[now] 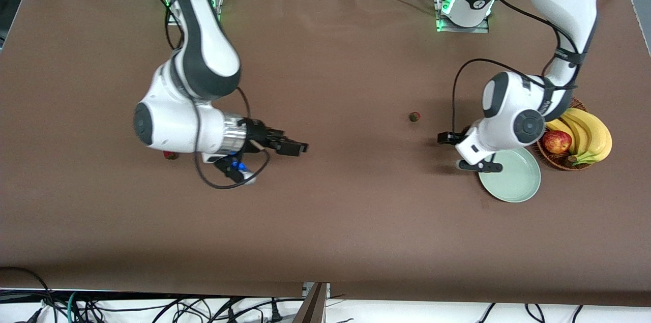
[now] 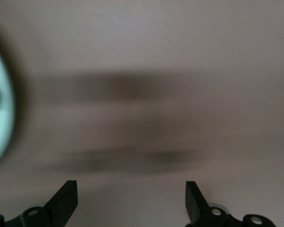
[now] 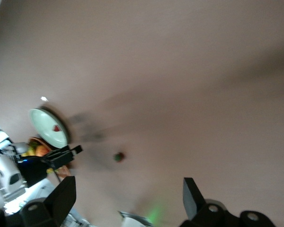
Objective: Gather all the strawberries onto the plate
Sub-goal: 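Reach the second strawberry with the left gripper while the right gripper withdraws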
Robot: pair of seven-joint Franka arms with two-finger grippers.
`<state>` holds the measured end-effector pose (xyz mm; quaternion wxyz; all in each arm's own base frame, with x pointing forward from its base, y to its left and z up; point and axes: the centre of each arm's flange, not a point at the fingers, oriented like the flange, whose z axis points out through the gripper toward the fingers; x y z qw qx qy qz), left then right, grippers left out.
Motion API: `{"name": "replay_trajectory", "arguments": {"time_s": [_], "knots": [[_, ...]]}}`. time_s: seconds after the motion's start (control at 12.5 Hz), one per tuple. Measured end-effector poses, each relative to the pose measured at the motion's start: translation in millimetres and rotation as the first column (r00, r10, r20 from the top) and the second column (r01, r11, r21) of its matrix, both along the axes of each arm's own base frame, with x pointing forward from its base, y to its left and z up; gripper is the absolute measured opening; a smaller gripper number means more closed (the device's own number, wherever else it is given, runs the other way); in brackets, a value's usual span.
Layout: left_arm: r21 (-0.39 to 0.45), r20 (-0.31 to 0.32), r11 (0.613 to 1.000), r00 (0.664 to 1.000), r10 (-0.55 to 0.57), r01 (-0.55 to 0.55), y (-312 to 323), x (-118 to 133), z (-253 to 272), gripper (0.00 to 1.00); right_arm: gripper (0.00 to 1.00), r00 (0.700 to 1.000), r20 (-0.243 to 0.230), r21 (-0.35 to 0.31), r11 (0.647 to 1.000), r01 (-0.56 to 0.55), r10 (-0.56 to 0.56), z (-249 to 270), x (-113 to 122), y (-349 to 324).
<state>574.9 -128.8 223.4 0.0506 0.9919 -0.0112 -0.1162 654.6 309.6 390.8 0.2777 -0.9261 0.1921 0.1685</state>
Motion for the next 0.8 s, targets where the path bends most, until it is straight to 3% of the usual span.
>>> {"name": "replay_trajectory", "arguments": {"time_s": [0.16,0.24,0.48,0.8], "knots": [[-0.005,-0.022,1.000,1.000,-0.010,0.009,-33.6,-17.7,-0.8,1.00,1.00,0.989,0.033,-0.114,0.983,-0.141,0.146,-19.8,3.6,-59.1],[-0.006,-0.033,1.000,0.999,-0.022,0.022,-42.0,-25.9,-2.9,1.00,1.00,0.974,0.040,-0.191,0.959,-0.210,0.221,-28.0,3.3,-78.4],[-0.009,-0.049,0.999,0.998,-0.044,0.043,-51.8,-45.3,-17.5,1.00,0.99,0.906,0.014,-0.362,0.847,-0.390,0.423,-50.4,-0.7,-121.1],[-0.012,-0.052,0.998,0.997,-0.062,0.061,-59.2,-73.6,-41.4,1.00,0.99,0.809,0.027,-0.486,0.715,-0.502,0.587,-99.3,-5.7,-212.6]]}}
